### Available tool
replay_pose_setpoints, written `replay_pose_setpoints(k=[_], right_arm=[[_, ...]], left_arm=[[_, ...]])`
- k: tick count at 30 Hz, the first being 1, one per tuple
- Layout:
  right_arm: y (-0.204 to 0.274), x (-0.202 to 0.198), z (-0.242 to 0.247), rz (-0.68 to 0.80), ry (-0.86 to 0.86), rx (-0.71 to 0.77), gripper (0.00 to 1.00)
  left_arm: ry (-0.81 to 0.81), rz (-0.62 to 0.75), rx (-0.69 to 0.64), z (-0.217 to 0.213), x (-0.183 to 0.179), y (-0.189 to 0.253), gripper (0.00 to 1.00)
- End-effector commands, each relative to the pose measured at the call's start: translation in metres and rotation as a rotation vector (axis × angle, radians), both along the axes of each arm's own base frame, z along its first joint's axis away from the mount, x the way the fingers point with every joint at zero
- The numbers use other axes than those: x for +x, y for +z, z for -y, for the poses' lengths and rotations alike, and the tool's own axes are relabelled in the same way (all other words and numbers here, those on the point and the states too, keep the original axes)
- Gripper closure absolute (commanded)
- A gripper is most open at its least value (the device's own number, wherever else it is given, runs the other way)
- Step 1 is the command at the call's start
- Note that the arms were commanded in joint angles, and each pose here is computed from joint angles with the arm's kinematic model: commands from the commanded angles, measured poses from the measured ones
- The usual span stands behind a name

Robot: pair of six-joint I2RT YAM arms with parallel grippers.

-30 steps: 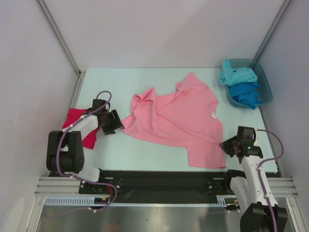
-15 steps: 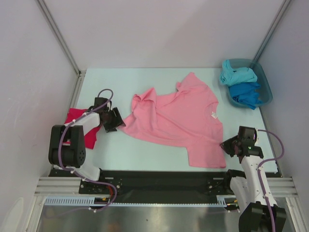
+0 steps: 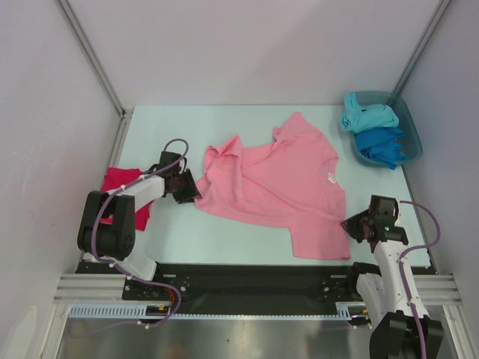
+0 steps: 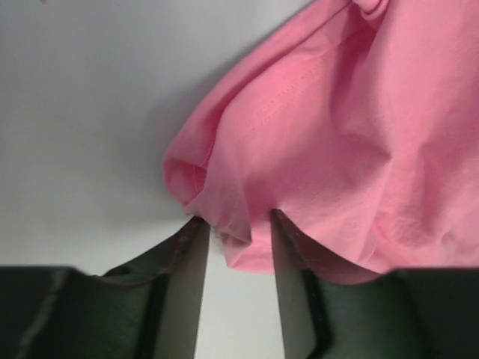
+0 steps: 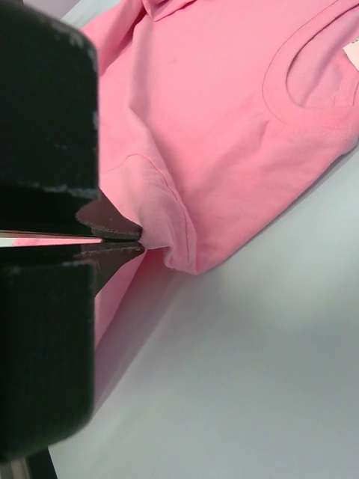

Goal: Fold and stack the t-shirts
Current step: Flatten the tshirt out

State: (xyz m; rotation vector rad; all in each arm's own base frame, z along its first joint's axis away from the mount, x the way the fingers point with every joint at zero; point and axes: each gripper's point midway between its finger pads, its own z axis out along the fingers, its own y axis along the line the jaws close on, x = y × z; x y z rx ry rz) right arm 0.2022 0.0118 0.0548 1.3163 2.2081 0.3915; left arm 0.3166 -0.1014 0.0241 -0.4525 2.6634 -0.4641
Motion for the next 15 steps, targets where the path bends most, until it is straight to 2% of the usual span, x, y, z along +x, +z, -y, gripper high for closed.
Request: replay_pose_setpoints(k=[1, 6, 8, 9, 15], right_arm=[[0.003, 0.005, 0.002, 0.024, 0.01, -0.011, 1.0], [0.003, 0.006, 0.003, 0.027, 0.008, -0.006, 1.0], [0.003, 0.006, 0.002, 0.026, 0.008, -0.003, 1.0], [0.002, 0.006, 0.002, 0.026, 0.009, -0.004, 1.0], [0.002, 0.007, 0.003, 0.024, 0.01, -0.004, 1.0]], left_arm=[[0.011, 0.031, 0.016, 0.008, -0.003, 0.007, 0.59], [0.036, 0.008, 0.05, 0.012, -0.025, 0.007, 0.87], [0.068, -0.005, 0.074, 0.006, -0.031, 0.004, 0.93], [0.08, -0.022, 0.089, 0.003, -0.036, 0.002, 1.0], [0.197, -0.023, 0.173, -0.022, -0.05, 0.007, 1.0]])
